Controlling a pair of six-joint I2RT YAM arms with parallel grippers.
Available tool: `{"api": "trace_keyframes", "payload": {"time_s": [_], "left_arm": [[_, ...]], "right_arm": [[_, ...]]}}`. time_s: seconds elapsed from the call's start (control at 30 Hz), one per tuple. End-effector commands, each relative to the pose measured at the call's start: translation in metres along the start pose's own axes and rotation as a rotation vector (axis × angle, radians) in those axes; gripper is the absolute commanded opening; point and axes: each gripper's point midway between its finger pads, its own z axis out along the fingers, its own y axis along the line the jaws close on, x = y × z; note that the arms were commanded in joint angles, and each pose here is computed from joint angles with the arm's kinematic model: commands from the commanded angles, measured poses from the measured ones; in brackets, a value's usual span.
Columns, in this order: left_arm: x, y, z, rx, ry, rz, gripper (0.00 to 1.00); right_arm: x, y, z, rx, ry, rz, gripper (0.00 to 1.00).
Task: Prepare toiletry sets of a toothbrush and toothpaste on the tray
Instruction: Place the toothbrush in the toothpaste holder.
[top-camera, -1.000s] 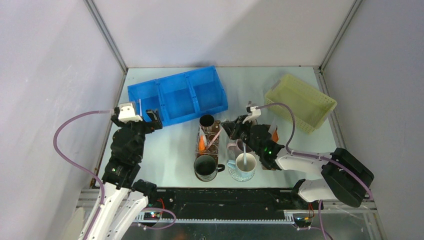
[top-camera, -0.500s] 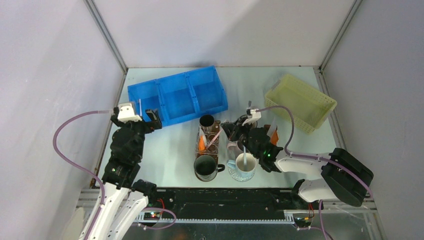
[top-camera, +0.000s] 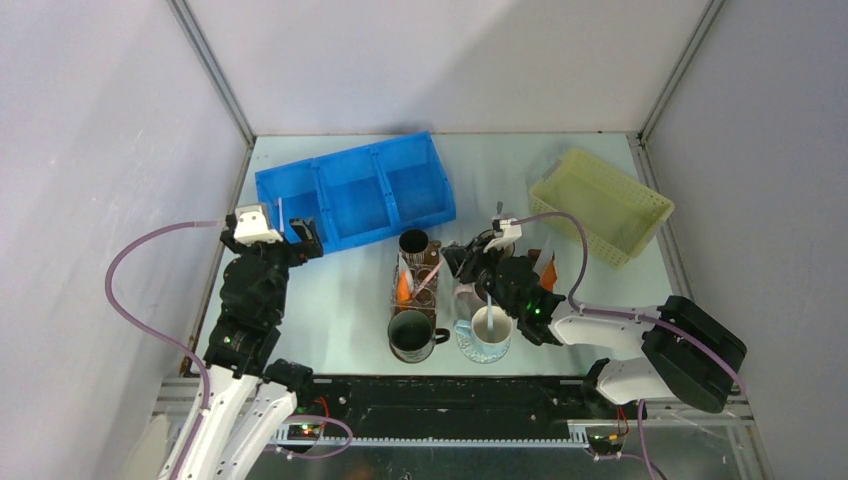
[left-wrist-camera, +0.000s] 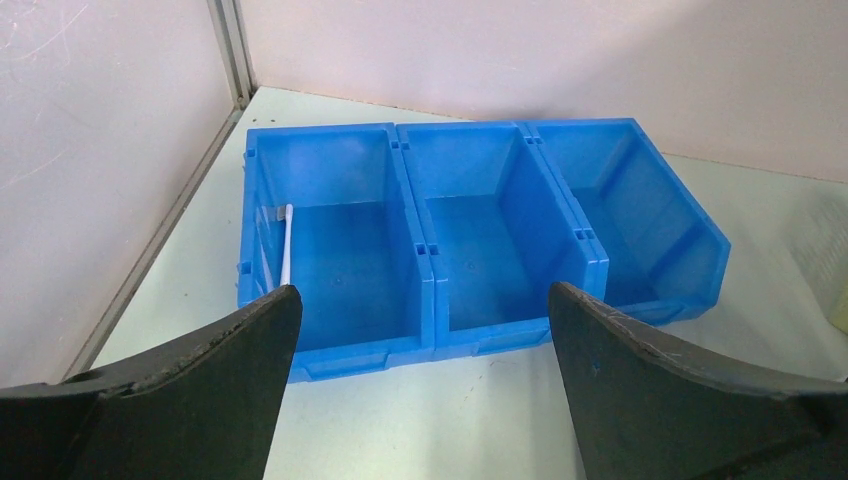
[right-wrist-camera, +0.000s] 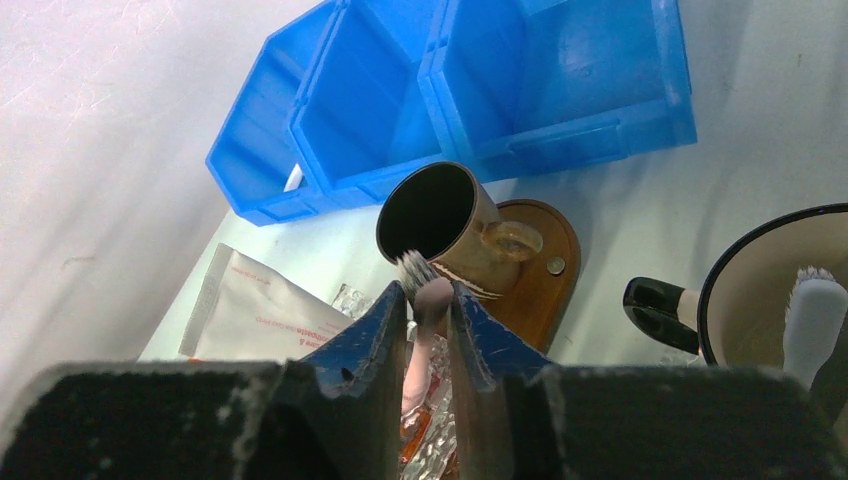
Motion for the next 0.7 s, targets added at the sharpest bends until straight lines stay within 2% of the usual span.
{"api": "trace_keyframes", "payload": {"time_s": [0.0, 0.1, 0.37, 0.67], "left_arm": [[-0.007, -0.002, 0.001, 0.012, -0.035, -0.032, 1.00], [-0.007, -0.001, 0.001, 0.008, -0.035, -0.033, 1.00], [-0.007, -0.001, 0.002, 0.008, -0.034, -0.034, 1.00], [-0.006, -0.001, 0.003, 0.012, -0.031, -0.036, 1.00]], "right_arm": [[-0.006, 0.002, 0.001, 0.005, -0.032, 0.004, 0.27], [-0.005, 0.002, 0.000, 0.003, -0.030, 0.003, 0.31], [-0.009, 0.004, -0.001, -0.007, -0.042, -0.009, 0.36], [-0.029, 0.012, -0.009, -0.035, -0.084, -0.051, 0.65]]}}
